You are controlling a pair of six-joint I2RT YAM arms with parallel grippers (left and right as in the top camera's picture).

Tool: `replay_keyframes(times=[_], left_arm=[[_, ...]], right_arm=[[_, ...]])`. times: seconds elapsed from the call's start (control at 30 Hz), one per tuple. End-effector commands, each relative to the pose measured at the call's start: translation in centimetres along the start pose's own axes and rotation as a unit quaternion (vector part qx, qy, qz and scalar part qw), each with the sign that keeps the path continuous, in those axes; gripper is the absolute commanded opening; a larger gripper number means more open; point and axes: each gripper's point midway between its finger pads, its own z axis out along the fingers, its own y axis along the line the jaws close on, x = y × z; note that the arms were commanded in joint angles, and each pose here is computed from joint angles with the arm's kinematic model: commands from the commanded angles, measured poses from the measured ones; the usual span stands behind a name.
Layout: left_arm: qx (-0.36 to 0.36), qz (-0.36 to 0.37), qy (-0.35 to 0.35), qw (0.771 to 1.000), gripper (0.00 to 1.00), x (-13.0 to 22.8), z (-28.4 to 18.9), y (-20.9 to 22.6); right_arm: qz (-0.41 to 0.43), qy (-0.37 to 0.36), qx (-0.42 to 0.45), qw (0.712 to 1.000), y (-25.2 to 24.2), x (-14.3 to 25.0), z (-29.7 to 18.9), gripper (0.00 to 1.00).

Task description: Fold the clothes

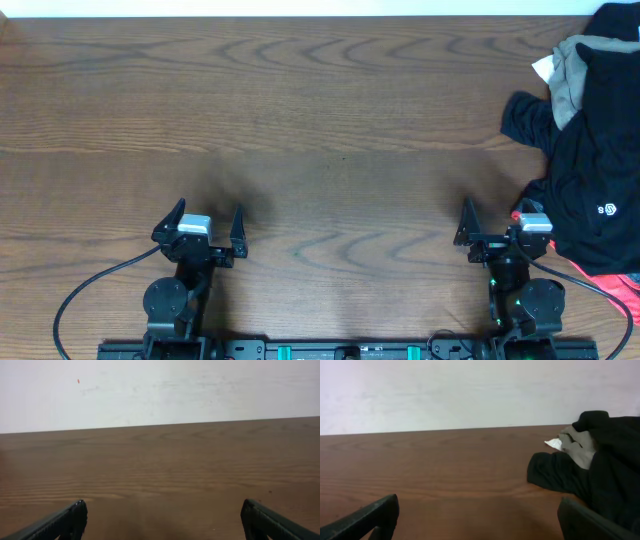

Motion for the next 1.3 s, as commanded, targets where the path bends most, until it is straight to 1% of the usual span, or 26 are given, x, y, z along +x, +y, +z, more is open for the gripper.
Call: replay_keyframes(times=[0.0, 0.17, 0.3, 0.4, 0.53, 0.63, 0.7, 0.77, 0.87, 0.93, 1.07, 1.17, 1.23, 1.27], left_arm=[[0.0, 0.001, 0.021, 1.0, 0.98, 1.6, 0.1, 0.0], [0.0, -0.003, 0.02, 1.0, 0.98, 1.5, 0.1, 0.0], [-0.001, -0.054, 0.012, 0.998, 0.98, 0.7, 0.0, 0.0], [0.0, -0.059, -0.006, 0.998, 0.98, -1.4, -0.4, 0.0], [0.001, -0.058, -0.021, 0.998, 0.98, -4.7, -1.0, 0.0], [0.001, -0.058, -0.022, 0.998, 0.98, -7.3, -1.0, 0.1], [0.0, -0.059, -0.014, 0.998, 0.98, -8.9, -0.8, 0.1], [-0.001, -0.061, 0.006, 0.998, 0.98, -10.3, -0.4, 0.2], [-0.004, -0.08, 0.062, 0.995, 0.98, -11.3, 0.4, 0.2], [-0.008, -0.089, 0.118, 0.989, 0.98, -11.4, 1.1, 0.3], [-0.014, -0.094, 0.203, 0.974, 0.98, -10.8, 1.5, 0.3], [-0.016, -0.096, 0.241, 0.965, 0.98, -10.3, 1.8, 0.3], [-0.017, -0.097, 0.25, 0.963, 0.98, -10.0, 1.9, 0.3], [-0.017, -0.097, 0.252, 0.963, 0.98, -9.9, 2.0, 0.3]], right_arm=[[-0.006, 0.001, -0.008, 1.0, 0.3, 0.1, 0.0, 0.99], [-0.006, 0.007, -0.01, 1.0, 0.4, 0.4, 0.1, 0.99], [-0.006, 0.012, -0.024, 1.0, 0.9, 0.4, 0.0, 0.99], [-0.007, 0.01, -0.006, 1.0, 0.4, -0.5, -0.3, 0.99], [-0.009, 0.014, 0.029, 0.999, -0.6, -3.1, -1.0, 0.99], [-0.012, 0.03, 0.055, 0.998, -1.2, -5.1, -1.4, 0.99], [-0.016, 0.055, 0.065, 0.996, -1.4, -6.0, -1.2, 0.99], [-0.021, 0.09, 0.075, 0.993, -1.5, -6.4, -0.9, 0.99], [-0.03, 0.152, 0.082, 0.985, -1.5, -6.8, 0.2, 0.99], [-0.035, 0.206, 0.08, 0.975, -1.2, -6.6, 1.1, 0.99], [-0.037, 0.304, 0.058, 0.95, -0.1, -5.7, 2.6, 0.99], [-0.043, 0.352, 0.04, 0.934, 0.6, -5.1, 3.6, 0.99], [-0.056, 0.364, 0.083, 0.926, -0.9, -5.1, 4.0, 0.99], [-0.054, 0.363, 0.136, 0.92, -2.8, -5.3, 4.1, 0.99]])
